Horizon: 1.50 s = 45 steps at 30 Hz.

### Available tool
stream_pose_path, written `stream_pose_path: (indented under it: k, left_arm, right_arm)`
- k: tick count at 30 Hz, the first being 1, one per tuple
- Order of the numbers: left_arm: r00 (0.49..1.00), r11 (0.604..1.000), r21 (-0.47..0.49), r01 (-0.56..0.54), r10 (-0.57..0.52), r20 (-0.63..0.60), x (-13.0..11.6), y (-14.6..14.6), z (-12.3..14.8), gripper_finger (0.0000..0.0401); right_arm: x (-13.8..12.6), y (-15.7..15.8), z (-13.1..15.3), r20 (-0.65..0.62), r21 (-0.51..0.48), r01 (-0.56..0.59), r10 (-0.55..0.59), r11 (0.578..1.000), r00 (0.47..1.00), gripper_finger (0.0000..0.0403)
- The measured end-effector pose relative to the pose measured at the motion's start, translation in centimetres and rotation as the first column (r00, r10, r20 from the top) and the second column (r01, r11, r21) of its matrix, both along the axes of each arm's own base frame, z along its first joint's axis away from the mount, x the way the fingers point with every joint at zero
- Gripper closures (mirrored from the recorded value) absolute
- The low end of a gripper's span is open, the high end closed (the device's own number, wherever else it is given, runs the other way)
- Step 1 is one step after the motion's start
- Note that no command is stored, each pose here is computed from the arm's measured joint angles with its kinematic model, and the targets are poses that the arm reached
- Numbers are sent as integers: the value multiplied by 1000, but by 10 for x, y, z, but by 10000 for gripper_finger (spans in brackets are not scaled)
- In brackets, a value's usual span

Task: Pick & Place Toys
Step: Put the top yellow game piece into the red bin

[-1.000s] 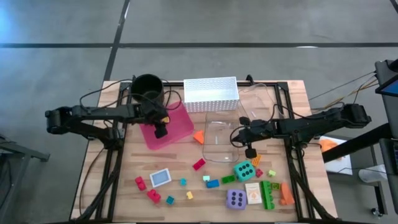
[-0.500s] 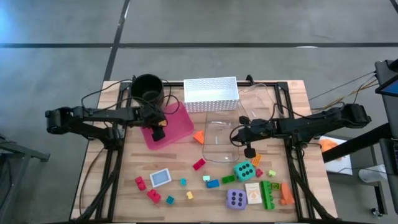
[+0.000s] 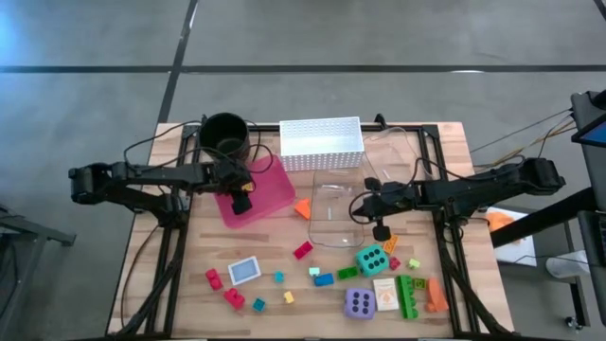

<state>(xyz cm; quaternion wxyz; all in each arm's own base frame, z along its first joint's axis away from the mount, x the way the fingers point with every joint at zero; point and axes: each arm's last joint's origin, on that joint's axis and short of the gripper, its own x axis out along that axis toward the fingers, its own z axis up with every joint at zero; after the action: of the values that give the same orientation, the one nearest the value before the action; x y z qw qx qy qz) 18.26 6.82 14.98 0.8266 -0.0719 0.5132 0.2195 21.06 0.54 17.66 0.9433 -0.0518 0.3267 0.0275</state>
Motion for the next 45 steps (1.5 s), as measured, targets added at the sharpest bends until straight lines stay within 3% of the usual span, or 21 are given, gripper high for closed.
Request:
stream_pose_path:
  k: [40, 45]
  left_arm:
    - [999, 998, -32, 48, -48, 8, 1, -1, 0, 223]
    - [999, 997, -55, 46, -45, 18, 1, -2, 0, 189]
  right_arm:
    - [0, 0, 0, 3, -3, -4, 4, 1000, 1000, 394]
    - [0, 0, 0, 3, -2, -5, 5, 1000, 1000, 394]
